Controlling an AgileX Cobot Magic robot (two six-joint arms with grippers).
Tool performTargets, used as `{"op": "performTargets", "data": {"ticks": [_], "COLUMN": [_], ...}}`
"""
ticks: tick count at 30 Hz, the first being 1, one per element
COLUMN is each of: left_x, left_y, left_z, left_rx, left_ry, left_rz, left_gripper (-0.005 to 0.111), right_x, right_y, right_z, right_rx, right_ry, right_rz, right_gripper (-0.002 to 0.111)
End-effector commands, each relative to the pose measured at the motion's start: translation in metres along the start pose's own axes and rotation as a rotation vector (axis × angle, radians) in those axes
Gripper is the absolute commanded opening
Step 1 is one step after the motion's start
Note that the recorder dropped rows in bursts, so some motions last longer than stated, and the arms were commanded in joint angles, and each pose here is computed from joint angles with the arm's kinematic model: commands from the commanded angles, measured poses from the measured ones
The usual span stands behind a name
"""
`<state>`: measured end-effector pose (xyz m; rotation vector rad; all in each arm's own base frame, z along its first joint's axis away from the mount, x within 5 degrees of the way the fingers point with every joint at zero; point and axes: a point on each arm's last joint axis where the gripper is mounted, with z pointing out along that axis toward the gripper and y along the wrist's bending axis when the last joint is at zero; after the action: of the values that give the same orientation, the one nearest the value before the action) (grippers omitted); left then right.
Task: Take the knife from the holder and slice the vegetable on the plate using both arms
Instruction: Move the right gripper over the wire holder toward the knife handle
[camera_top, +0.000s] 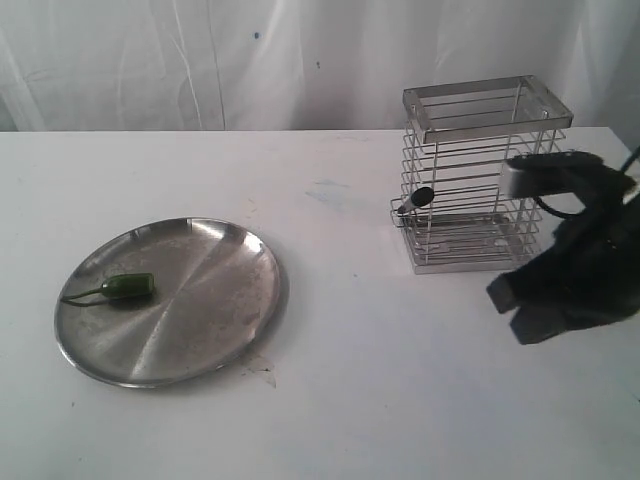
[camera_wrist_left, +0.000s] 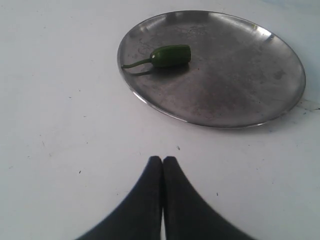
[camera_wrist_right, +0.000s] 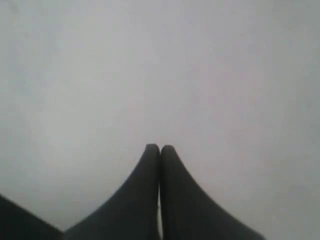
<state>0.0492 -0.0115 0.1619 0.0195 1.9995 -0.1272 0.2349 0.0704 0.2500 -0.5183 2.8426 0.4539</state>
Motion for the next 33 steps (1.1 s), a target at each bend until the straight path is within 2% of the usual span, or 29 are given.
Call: {"op": "performTargets", "data": {"ticks": [1, 5, 14, 18, 25, 27, 33], "left_x": [0.001, 0.001, 0.001, 0.001, 0.001, 0.001, 0.001], "left_y": [-0.001, -0.001, -0.001, -0.001, -0.001, -0.001, -0.001], "left_z": [0.0, 0.0, 0.0, 0.0, 0.0, 0.0, 0.0], "left_rx": [0.009, 0.009, 0.009, 0.009, 0.009, 0.009, 0.009], "left_ry": [0.001, 0.001, 0.001, 0.001, 0.001, 0.001, 0.001], "left_rz": [-0.006, -0.006, -0.006, -0.006, -0.006, -0.006, -0.006], "left_gripper": [0.0, 0.0, 0.0, 0.0, 0.0, 0.0, 0.0], "right_x": [-0.023, -0.042, -0.069, -0.073, -0.078, -0.079, -0.084], "right_y": [0.013, 0.024, 0.036, 0.032, 0.023, 0.02, 0.012], "right_z": [0.003, -0.008, -0.035, -0.031, -0.004, 0.002, 0.007], "right_rx": [-0.239, -0.369, -0.447, -0.427, -0.439, -0.43, -0.36], "right_ry": [0.031, 0.019, -0.113, -0.121, -0.01, 0.014, -0.039], "right_rz": [-0.028, -0.039, 0.038, 0.115, 0.219, 0.255, 0.267], "right_gripper": [0.0, 0.0, 0.002, 0.014, 0.05, 0.053, 0.054]}}
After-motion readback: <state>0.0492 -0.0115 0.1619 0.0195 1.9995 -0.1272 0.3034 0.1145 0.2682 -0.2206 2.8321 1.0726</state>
